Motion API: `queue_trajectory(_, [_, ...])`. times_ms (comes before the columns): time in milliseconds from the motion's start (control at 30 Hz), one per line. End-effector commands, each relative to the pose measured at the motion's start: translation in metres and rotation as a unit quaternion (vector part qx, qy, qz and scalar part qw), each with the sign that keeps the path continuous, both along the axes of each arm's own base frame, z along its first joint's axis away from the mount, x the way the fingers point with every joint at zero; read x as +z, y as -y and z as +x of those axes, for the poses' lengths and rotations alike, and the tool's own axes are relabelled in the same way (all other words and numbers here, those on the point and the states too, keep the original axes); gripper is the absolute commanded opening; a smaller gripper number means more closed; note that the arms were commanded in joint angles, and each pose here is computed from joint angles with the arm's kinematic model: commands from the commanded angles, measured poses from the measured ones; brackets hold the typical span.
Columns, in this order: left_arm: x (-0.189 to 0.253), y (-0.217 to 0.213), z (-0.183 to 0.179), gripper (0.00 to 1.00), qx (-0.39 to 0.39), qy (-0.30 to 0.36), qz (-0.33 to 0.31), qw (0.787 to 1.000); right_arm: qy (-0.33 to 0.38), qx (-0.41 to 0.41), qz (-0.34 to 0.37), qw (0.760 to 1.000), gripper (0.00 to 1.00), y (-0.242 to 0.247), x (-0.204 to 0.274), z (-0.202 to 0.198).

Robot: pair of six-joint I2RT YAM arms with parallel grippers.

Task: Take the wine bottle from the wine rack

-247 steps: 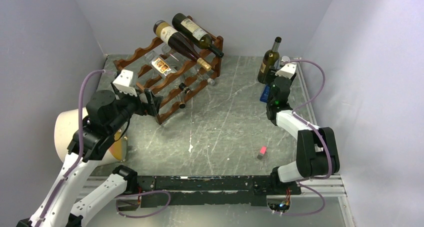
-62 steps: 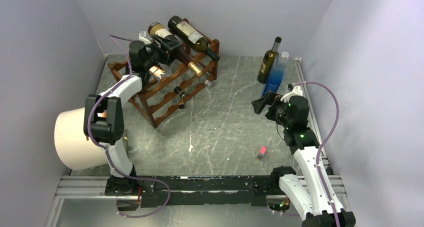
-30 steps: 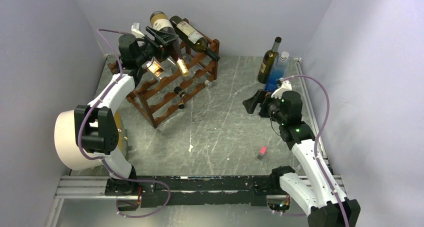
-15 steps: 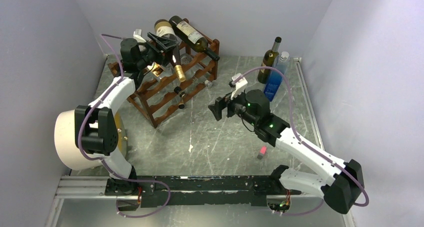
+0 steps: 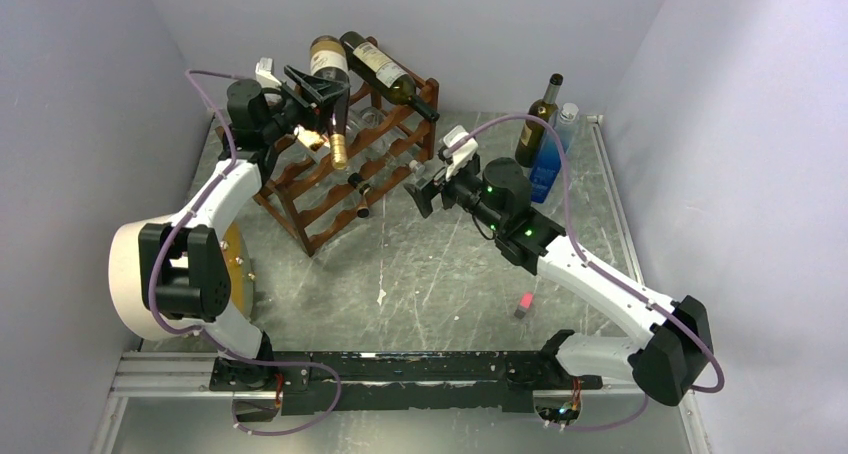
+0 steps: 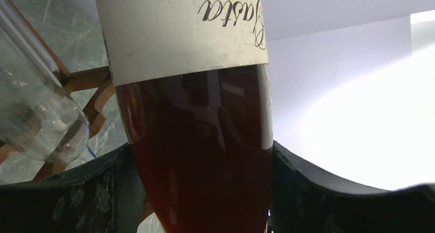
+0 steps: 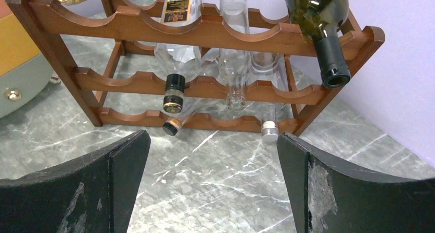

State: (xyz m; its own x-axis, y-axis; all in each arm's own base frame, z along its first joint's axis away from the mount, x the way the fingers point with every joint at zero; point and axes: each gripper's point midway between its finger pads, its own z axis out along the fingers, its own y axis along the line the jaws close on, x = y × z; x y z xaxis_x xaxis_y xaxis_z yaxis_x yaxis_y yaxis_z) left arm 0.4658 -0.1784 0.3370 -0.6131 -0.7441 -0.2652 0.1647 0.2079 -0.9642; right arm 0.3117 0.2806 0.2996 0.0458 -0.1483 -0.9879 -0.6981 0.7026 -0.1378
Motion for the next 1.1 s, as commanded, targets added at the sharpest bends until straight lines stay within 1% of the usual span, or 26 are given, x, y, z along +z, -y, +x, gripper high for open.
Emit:
queue_trajectory(0, [0.126,-0.01,-0.044,0.07,-0.012,0.238,-0.019,0.971,0.022,0.021,0.001,1.0,1.0,-0.006,0.007,-0.005])
queue_trajectory(167, [0.127,-0.009,-0.052,0.07,-0.018,0.24,-0.021,0.97,0.051,0.04,-0.012,0.998,0.99,-0.008,0.016,-0.007])
queue_trajectory(267, [0.127,-0.008,-0.058,0.07,-0.029,0.236,-0.02,0.971,0.067,0.06,-0.034,0.995,0.97,-0.015,0.019,-0.007])
queue_trajectory(367, [0.129,-0.006,-0.067,0.07,-0.042,0.231,-0.02,0.972,0.104,0.093,-0.058,0.988,0.96,-0.023,0.02,-0.014])
queue_trajectory(467, [0.133,-0.004,-0.08,0.07,-0.056,0.23,-0.024,0.971,0.157,0.125,-0.08,0.976,0.96,-0.03,0.025,-0.023])
queue_trajectory(633, [0.14,-0.002,-0.103,0.07,-0.074,0.225,-0.028,0.971,0.229,0.171,-0.121,0.951,0.96,-0.046,0.037,-0.036])
queue_trajectory(667, [0.142,-0.002,-0.108,0.07,-0.077,0.226,-0.029,0.971,0.25,0.175,-0.12,0.945,0.96,-0.05,0.051,-0.038])
queue_trajectory(767, [0.147,-0.001,-0.122,0.07,-0.086,0.225,-0.031,0.97,0.295,0.198,-0.134,0.925,0.96,-0.062,0.065,-0.046])
queue_trajectory(867, [0.15,0.001,-0.134,0.07,-0.096,0.221,-0.036,0.97,0.341,0.224,-0.141,0.902,0.96,-0.074,0.081,-0.058])
queue_trajectory(1000, [0.155,0.006,-0.152,0.07,-0.106,0.219,-0.037,0.969,0.4,0.238,-0.153,0.872,0.95,-0.09,0.102,-0.073])
queue_trajectory(1067, [0.157,0.008,-0.159,0.07,-0.11,0.218,-0.036,0.969,0.438,0.26,-0.174,0.843,0.93,-0.1,0.104,-0.087])
